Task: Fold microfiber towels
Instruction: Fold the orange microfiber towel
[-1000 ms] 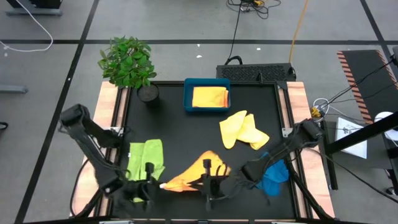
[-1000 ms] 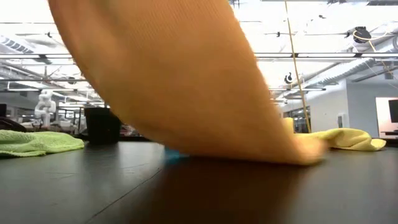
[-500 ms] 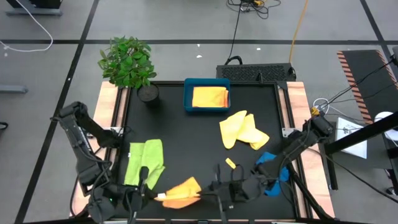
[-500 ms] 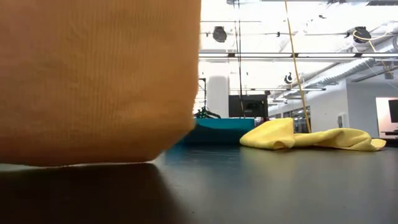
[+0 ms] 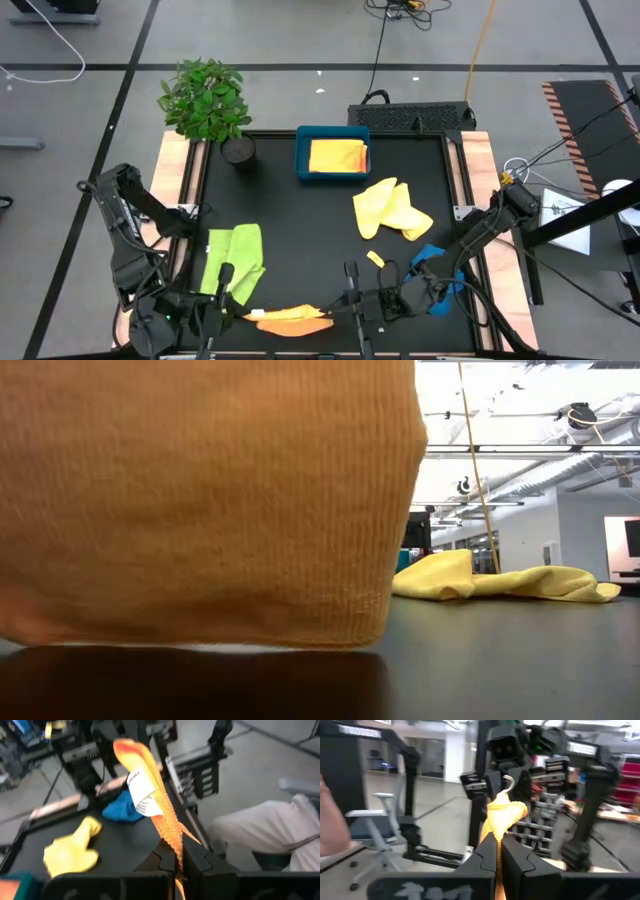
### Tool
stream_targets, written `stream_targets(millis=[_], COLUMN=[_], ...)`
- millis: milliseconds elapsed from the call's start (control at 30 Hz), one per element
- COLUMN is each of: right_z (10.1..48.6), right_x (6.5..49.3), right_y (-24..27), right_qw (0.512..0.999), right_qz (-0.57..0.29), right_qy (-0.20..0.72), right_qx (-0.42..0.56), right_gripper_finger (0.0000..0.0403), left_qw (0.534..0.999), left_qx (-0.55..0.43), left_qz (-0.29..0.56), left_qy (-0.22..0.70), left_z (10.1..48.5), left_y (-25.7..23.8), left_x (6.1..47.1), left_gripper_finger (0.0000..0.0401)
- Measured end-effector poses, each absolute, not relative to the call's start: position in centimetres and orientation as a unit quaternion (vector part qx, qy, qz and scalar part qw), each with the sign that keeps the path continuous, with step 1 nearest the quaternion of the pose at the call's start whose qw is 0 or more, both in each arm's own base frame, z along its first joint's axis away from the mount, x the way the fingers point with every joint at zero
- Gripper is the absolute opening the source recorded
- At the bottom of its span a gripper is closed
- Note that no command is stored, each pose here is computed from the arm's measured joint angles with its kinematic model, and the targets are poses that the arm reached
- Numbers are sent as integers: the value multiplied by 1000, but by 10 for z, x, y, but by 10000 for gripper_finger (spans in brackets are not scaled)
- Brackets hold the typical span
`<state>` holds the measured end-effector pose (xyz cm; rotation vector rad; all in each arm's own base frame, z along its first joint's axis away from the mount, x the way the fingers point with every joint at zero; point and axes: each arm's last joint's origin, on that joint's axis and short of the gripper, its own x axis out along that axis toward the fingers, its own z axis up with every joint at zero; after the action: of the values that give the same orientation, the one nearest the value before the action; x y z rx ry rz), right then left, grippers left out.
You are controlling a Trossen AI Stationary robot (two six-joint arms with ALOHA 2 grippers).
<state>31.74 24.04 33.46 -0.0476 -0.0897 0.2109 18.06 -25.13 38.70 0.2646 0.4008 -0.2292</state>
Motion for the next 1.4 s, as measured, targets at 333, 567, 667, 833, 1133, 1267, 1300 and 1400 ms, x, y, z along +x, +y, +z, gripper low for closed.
stream_targets(millis=[333,567,667,833,1133,1267,1300,1400], right_z=[332,346,347,346,342,342,344,348], right_x=[327,319,318,321,340,349,350,353], right_y=[216,222,223,215,170,145,138,116], right_qw=[999,996,996,998,1000,999,998,997], right_qz=[3,74,75,63,1,-33,-42,-69], right_qy=[-5,-43,-47,-30,24,32,35,41], right_qx=[-34,-3,-1,-2,-2,-3,-5,-11], right_gripper_finger=[0,0,0,0,0,0,0,0], left_qw=[947,960,963,967,942,923,920,911], left_qx=[106,89,94,100,137,159,163,187], left_qz=[-36,-105,-119,-98,-14,42,55,93], left_qy=[300,246,224,214,307,348,352,355], left_z=[372,392,401,407,391,387,387,391], left_y=[-216,-221,-219,-209,-171,-145,-138,-117], left_x=[195,187,181,177,192,199,201,205], left_gripper_finger=[9,10,10,10,10,5,5,6])
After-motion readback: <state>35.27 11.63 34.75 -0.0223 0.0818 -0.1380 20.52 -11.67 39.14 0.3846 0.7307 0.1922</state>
